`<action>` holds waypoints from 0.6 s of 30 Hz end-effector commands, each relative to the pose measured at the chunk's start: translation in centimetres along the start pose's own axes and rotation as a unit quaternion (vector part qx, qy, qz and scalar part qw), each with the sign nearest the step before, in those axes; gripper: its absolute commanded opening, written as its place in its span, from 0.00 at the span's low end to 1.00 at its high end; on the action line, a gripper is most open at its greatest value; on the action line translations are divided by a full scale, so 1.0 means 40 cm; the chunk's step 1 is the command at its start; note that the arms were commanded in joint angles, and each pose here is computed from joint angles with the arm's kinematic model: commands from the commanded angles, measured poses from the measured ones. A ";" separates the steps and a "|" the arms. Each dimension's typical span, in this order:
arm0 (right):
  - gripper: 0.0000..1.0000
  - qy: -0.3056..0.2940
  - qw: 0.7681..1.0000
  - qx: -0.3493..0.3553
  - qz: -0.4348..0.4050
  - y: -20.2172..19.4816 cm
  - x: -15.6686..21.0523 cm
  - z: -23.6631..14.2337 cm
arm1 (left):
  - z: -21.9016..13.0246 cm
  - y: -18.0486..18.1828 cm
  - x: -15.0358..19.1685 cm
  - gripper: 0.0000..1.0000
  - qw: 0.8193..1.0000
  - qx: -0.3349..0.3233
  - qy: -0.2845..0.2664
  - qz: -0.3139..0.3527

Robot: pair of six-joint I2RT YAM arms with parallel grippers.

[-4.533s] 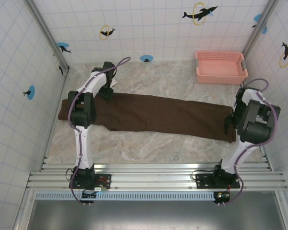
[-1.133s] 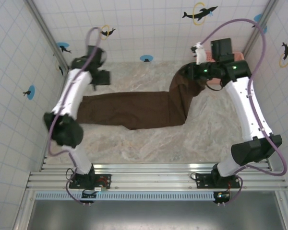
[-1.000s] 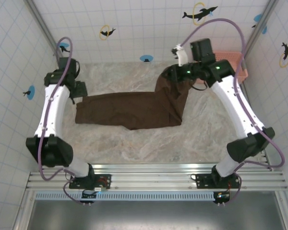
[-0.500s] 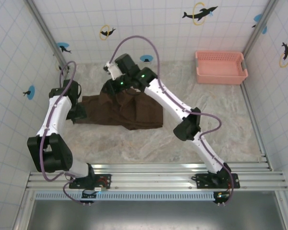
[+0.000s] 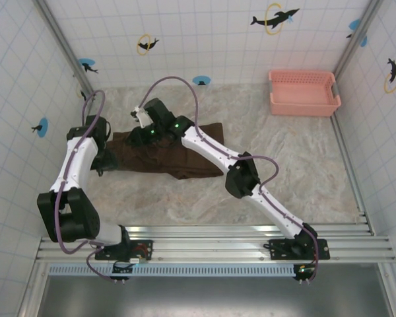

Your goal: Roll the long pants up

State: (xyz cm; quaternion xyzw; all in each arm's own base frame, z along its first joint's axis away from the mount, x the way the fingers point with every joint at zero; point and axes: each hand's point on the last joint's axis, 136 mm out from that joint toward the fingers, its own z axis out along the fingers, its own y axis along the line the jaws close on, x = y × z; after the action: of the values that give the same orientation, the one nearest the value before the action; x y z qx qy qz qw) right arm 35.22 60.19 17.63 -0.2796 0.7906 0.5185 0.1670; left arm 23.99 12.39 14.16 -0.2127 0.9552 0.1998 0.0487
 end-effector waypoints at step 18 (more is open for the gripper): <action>0.65 -0.082 0.986 0.123 -0.073 -0.072 -0.239 -0.454 | -0.062 0.015 -0.027 0.97 0.998 0.008 -0.035 -0.042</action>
State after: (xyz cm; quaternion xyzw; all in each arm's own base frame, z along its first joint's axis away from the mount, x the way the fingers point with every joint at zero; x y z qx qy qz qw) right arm 46.85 50.73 22.68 -0.2192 0.7976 0.4906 0.2739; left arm 24.07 12.94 15.11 -0.2250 0.9498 0.2097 0.0576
